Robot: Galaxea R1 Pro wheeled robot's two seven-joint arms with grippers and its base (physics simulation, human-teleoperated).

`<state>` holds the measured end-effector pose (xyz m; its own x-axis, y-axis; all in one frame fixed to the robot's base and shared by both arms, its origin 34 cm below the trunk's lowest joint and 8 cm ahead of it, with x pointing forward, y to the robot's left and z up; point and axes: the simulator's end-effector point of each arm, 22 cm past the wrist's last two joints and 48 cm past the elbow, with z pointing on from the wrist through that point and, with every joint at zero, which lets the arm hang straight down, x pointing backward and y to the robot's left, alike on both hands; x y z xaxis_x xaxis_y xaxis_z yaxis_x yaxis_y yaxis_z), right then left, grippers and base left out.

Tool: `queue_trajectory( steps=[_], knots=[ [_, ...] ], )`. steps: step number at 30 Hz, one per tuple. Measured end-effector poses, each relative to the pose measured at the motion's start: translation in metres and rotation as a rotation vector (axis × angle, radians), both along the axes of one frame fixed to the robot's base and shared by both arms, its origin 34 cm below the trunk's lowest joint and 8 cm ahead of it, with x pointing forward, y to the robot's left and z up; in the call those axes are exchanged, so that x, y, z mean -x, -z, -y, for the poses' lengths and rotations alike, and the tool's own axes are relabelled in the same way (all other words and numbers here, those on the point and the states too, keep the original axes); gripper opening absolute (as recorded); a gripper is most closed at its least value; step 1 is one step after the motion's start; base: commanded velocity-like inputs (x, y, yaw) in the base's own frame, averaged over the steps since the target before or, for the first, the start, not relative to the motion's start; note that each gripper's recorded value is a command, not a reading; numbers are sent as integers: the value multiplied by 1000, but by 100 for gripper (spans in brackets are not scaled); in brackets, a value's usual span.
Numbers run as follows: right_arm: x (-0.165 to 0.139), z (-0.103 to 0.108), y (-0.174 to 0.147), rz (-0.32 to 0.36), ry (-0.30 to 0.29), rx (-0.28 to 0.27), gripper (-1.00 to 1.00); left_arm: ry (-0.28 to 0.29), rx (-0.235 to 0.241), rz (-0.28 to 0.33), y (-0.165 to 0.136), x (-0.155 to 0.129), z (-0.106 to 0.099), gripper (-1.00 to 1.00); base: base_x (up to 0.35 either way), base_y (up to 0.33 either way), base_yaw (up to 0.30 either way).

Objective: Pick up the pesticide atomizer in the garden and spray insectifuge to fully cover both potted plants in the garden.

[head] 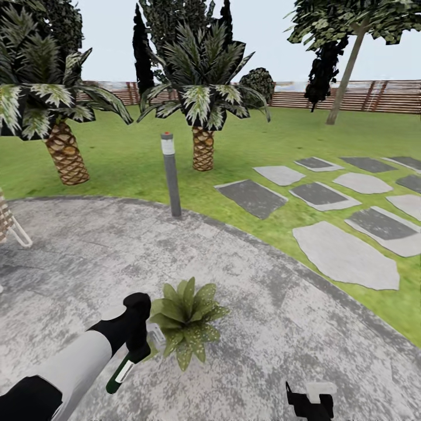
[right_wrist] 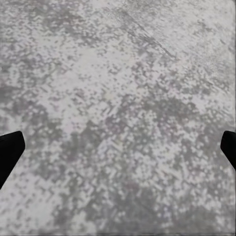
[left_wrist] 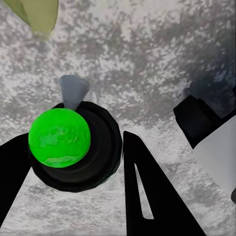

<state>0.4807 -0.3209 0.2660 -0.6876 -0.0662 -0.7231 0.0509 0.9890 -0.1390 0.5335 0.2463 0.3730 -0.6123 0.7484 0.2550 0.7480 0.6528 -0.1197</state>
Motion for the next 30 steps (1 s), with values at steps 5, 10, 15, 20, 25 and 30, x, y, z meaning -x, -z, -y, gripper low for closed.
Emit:
queue_trajectory(
  steps=[5, 10, 15, 20, 25, 30],
  knots=[
    [0, 0, 0, 0, 0, 0, 100, 0, 0, 0, 0, 0, 0, -100, 2, 284, -3],
    [0, 0, 0, 1, 0, 0, 100, 0, 0, 0, 0, 0, 0, -100, 102, 167, 0],
    [0, 0, 0, 0, 0, 0, 100, 1, -7, -31, 10, 19, -3, -100, 5, 7, 0],
    [0, 0, 0, 0, 0, 0, 100, -5, -17, -55, 18, 34, -12, -100, 0, 0, 0],
    [0, 0, 0, 0, 0, 1, 100, -41, 17, -30, 13, 23, -4, -100, 0, 0, 0],
    [0, 1, 0, 0, -1, 1, 100, -41, 23, -21, 11, 18, 0, -100, 0, 0, 0]
  ],
)
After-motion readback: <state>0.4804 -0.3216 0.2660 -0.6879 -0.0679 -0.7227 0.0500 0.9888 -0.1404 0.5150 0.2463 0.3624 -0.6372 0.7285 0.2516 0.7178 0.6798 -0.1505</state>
